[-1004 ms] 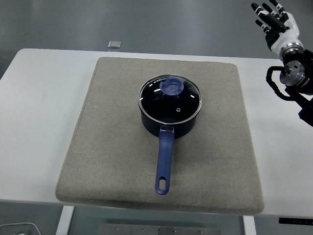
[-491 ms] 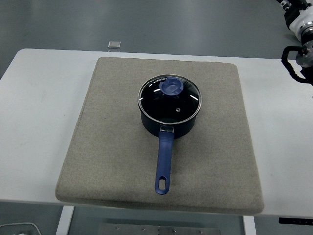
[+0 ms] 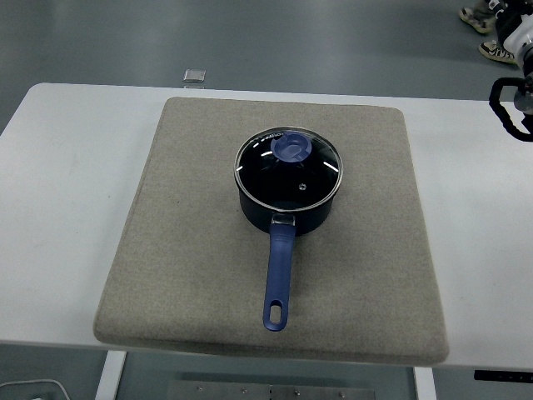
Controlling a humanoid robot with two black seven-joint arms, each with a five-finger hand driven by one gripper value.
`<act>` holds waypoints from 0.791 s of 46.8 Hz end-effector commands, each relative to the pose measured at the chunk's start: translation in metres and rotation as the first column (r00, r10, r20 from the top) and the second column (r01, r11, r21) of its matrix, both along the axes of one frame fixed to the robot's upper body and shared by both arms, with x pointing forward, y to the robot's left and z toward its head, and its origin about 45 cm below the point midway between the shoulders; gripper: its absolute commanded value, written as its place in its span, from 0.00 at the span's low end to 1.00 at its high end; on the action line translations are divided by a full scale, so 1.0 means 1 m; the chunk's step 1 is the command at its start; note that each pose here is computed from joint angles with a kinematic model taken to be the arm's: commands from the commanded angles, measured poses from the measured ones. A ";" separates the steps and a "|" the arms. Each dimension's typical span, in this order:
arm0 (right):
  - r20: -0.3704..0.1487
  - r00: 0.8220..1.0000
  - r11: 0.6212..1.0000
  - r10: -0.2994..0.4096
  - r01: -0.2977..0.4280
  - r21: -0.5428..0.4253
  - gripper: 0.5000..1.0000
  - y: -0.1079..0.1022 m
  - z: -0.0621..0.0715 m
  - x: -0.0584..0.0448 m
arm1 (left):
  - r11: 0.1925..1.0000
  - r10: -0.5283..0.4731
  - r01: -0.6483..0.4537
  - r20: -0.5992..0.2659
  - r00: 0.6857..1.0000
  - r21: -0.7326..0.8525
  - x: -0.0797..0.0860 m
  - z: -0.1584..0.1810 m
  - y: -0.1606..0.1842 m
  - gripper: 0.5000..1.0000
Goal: Lift the pot lid and place it to the right of the pot.
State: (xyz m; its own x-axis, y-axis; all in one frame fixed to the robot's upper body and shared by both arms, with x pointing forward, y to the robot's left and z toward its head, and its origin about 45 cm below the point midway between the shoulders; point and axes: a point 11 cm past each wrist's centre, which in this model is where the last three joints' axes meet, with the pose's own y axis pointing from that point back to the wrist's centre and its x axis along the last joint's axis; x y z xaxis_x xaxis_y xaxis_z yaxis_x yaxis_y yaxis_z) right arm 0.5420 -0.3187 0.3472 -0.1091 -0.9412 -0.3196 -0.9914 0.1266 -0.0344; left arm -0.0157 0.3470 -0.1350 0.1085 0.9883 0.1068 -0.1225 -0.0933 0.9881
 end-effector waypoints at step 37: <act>-0.031 0.999 1.000 -0.016 0.016 0.001 0.80 -0.001 -0.015 -0.002 | 1.000 0.000 0.000 0.001 1.000 0.000 0.000 0.000 0.000 1.00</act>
State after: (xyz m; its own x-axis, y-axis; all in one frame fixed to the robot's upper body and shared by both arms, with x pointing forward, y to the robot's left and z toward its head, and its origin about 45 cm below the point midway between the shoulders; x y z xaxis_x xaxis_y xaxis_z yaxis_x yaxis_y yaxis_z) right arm 0.5396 -0.3208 0.3333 -0.1352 -0.9389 -0.3167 -0.9895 0.1443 -0.0054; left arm -0.0155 0.3470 -0.1350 0.1085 0.9883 0.1068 -0.1227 -0.0933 0.9880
